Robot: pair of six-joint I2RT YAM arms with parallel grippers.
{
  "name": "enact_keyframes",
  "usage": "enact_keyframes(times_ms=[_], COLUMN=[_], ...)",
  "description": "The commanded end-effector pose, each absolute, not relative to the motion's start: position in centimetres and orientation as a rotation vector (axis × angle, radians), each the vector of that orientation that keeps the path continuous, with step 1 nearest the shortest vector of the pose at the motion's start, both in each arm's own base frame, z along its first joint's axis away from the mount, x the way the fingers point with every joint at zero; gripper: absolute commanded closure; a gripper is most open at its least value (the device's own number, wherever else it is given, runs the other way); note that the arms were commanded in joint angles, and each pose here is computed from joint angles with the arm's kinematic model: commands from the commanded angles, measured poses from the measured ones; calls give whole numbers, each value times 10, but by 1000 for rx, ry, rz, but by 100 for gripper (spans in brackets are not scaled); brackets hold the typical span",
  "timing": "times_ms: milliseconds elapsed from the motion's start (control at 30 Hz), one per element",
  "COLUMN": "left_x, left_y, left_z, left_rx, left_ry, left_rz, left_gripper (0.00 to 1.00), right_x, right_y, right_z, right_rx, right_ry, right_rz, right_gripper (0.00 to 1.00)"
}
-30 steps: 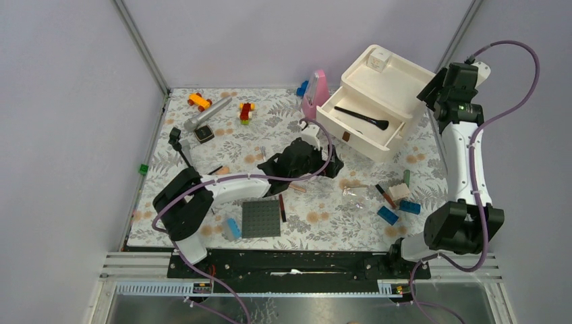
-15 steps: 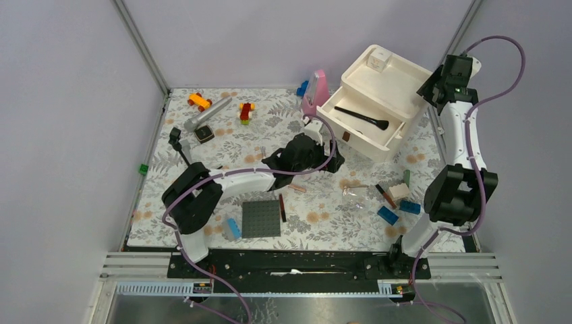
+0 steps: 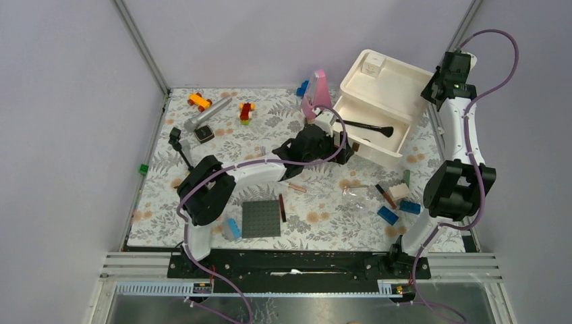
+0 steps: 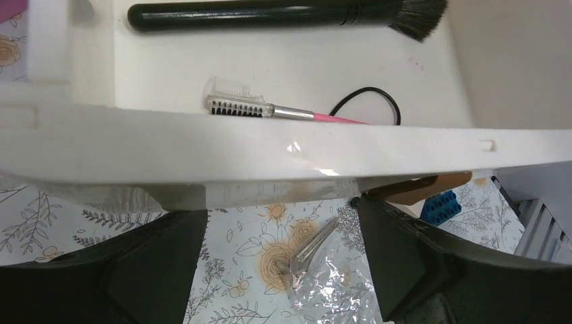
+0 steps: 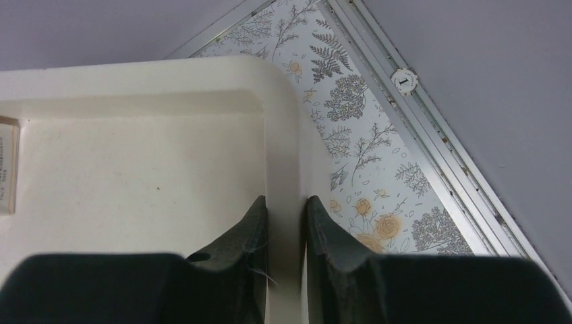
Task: Organize the makeup
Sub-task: Close the drawer in the storage box.
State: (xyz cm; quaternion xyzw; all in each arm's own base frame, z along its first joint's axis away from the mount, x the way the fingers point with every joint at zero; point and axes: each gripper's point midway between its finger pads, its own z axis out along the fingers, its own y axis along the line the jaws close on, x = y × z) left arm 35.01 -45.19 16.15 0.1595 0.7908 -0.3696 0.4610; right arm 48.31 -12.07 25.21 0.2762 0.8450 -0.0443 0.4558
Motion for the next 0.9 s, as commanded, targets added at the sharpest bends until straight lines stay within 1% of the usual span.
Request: enact_keyframes(times_ms=[0, 200, 600, 867], left_x=[372, 380, 396, 428], left_y=[-468, -486, -508, -517], left_z=[199, 209, 256, 270], left_rx=[375, 390, 389, 382], left_ry=[1830, 1811, 1712, 1642], left_rz=[-944, -985, -1024, -967], left_gripper=[12, 7, 3, 1], right_x=[495, 490, 487, 485], right_y=[-107, -102, -92, -85], right_z=[260, 259, 246, 242], right_rx=[679, 676, 670, 655], right_ry=[2067, 2071, 2104, 2122], right_rz=[14, 39, 94, 129], right_gripper=[100, 100, 100, 100])
